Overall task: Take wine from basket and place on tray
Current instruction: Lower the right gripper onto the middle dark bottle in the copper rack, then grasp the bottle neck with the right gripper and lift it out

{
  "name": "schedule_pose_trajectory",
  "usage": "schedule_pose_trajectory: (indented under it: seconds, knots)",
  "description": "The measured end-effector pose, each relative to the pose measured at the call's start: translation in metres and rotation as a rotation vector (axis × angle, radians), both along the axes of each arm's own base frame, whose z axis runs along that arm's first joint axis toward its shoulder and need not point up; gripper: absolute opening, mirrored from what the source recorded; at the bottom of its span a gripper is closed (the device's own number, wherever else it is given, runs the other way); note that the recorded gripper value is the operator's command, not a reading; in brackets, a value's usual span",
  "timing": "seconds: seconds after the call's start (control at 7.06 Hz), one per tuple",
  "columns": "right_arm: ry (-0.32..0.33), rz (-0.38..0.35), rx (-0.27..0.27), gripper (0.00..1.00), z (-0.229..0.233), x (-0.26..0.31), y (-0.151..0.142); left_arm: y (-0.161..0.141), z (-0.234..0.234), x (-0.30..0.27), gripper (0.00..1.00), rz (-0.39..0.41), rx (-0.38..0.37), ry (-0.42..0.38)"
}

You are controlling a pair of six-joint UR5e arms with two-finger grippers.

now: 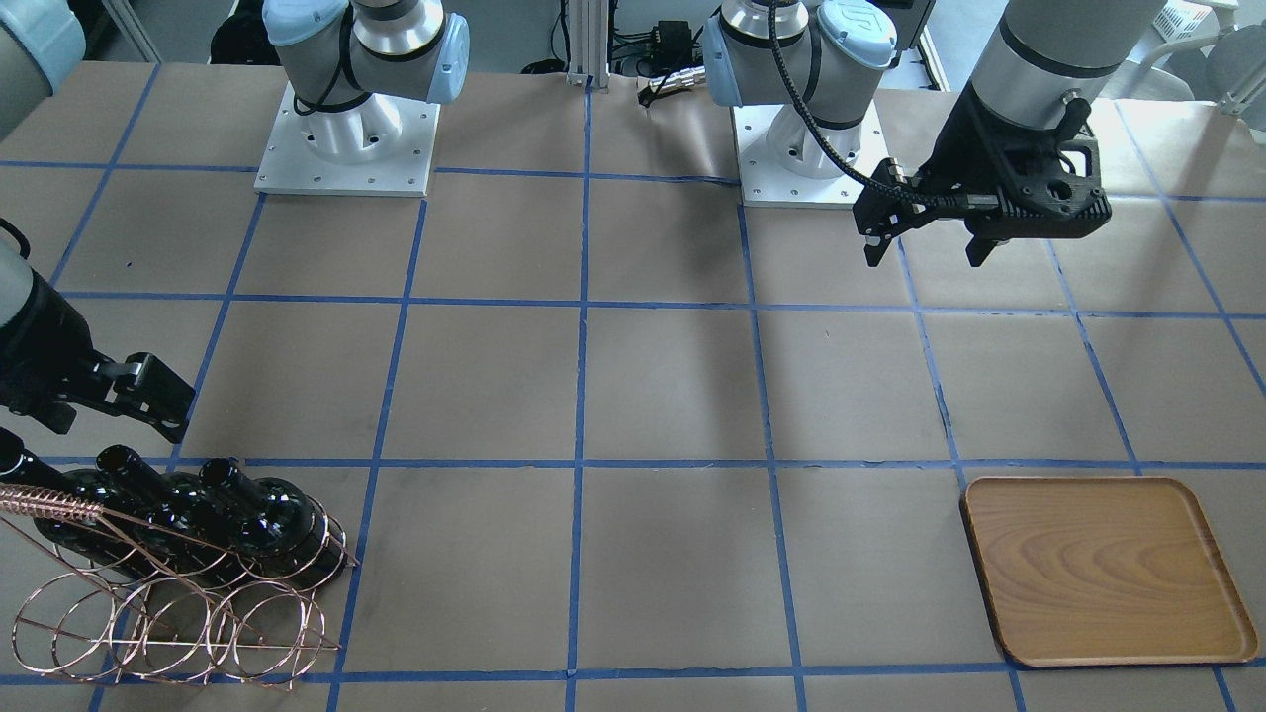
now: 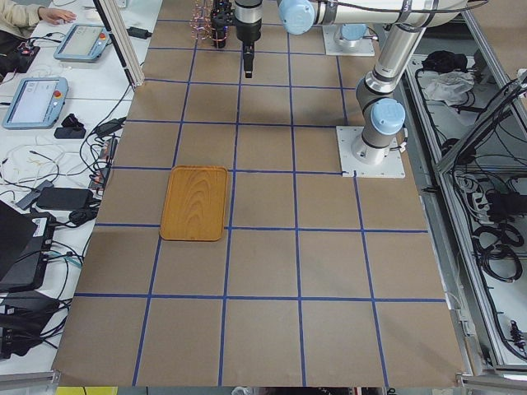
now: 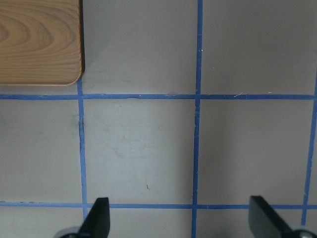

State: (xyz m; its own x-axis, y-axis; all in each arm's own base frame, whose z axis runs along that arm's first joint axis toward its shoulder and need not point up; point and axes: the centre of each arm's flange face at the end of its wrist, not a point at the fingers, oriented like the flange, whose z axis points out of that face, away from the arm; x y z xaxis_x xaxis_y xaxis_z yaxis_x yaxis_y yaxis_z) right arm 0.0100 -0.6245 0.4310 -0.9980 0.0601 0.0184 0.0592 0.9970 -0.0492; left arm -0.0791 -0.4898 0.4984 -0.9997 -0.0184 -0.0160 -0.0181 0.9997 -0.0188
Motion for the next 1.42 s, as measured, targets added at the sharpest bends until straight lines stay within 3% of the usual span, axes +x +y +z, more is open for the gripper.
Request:
schedule_pose_trajectory:
  seconds: [0.71,0.85,1.13,1.42]
  knots:
    - [-0.003,0.027,0.024,0.89,-0.040,-0.005,-0.019,0.000,0.000,0.000,1.00,-0.001,-0.001,0.000]
    - [-0.004,0.027,0.024,0.79,-0.045,-0.005,-0.022,0.000,0.000,0.000,1.00,0.000,-0.002,0.000]
    - [-0.003,0.028,0.019,0.41,-0.048,-0.006,-0.025,0.000,0.000,0.000,1.00,0.001,-0.002,0.000]
    - [-0.003,0.029,0.017,0.14,-0.049,-0.006,-0.025,0.000,0.000,0.000,1.00,0.000,-0.002,0.000]
